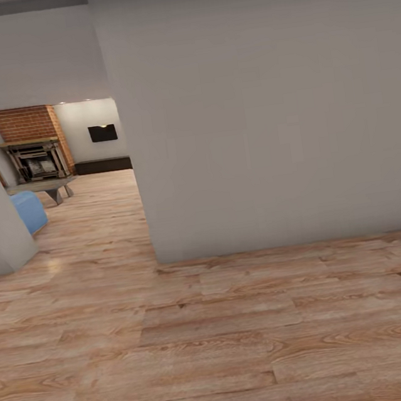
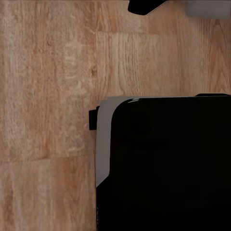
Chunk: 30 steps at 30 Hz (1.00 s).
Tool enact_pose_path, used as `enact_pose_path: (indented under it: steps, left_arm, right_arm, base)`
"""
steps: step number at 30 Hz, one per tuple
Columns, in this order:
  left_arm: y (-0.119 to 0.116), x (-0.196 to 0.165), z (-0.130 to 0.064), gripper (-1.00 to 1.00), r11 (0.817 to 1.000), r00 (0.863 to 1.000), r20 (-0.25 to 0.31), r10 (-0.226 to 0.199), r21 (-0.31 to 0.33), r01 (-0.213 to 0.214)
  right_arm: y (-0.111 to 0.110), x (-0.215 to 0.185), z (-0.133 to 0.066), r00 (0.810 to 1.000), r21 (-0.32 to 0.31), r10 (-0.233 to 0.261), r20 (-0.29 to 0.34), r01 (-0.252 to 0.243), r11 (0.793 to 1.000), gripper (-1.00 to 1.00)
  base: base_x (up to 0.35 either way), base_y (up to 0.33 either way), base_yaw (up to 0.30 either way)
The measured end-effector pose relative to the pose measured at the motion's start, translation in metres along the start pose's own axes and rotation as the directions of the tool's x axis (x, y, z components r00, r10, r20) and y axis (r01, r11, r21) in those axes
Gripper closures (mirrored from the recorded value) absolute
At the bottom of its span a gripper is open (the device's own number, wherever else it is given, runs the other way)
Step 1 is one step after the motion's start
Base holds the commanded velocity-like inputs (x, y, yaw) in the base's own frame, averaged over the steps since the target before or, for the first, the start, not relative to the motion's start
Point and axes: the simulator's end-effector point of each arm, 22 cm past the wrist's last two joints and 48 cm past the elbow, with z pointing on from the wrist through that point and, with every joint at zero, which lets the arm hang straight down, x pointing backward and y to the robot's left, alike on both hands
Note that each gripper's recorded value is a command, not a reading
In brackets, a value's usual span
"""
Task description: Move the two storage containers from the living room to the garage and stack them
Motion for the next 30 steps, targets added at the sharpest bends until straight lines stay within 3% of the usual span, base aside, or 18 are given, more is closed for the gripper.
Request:
enact_pose_path:
  steps: [30]
  left_arm:
    - [-0.0003,0.0003,0.0000,-1.00,1.000,1.000,-0.001,0.001,0.001,-0.001]
  right_arm:
    - [-0.0002,0.0000,0.0000,1.000,0.000,0.000,0.000,0.000,1.000,-1.00]
  base:
    - [0.324,0.000,0.000]
